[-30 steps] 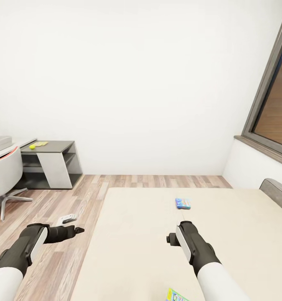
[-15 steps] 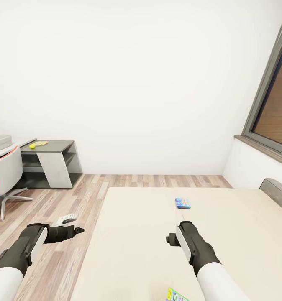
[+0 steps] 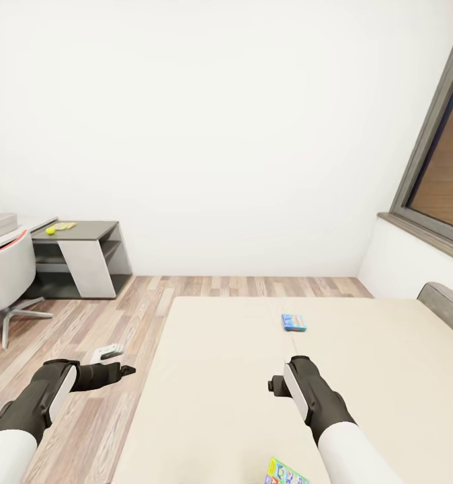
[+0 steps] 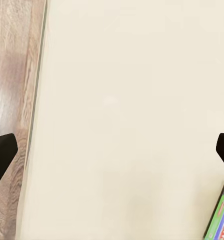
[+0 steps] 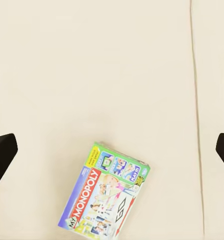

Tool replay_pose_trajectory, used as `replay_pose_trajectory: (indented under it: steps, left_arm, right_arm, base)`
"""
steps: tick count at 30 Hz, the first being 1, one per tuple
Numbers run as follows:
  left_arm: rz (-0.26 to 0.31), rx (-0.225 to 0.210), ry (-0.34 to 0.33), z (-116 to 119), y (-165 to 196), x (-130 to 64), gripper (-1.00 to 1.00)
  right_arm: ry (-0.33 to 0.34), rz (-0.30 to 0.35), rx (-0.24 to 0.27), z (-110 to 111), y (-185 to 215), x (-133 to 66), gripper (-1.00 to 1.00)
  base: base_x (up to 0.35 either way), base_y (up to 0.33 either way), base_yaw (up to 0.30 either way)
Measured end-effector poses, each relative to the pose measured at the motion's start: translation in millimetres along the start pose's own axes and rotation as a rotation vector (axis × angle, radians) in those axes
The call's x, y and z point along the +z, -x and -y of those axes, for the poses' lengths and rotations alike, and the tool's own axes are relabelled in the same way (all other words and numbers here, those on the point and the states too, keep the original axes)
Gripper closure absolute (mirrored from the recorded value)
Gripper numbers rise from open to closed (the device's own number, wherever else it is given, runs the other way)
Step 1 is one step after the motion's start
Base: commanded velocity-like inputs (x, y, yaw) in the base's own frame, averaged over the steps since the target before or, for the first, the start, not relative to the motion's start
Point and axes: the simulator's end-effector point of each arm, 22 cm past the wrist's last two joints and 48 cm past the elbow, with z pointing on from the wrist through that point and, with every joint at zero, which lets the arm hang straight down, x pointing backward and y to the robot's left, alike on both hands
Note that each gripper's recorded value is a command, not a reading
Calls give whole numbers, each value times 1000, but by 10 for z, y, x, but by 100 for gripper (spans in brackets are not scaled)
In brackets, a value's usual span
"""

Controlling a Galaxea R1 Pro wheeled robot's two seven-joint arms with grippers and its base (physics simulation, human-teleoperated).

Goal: Put all the toys in the child's room - the three board games (two on the bed and one on the table), the two jigsaw puzzles on the table, and the tennis ball on the table - inside the toy box on the table in the child's room.

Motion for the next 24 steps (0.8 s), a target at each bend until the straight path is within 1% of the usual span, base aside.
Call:
replay_pose_trajectory:
  steps: [7, 17, 24]
  left_arm:
    - [-12, -3, 1, -17, -44, 44, -100]
    - [-27, -8, 3, -42, -104, 104, -100]
    - [-39, -11, -4, -5, -161, 170, -100]
  right_arm:
    - [0, -18, -1, -1, -54, 51, -100]
    - [-11, -46, -4, 65, -180, 155, -100]
    - [-15, -57, -1, 93, -262, 236, -100]
  base:
    - [0, 0, 0]
    - [0, 0, 0]
    - [0, 0, 0]
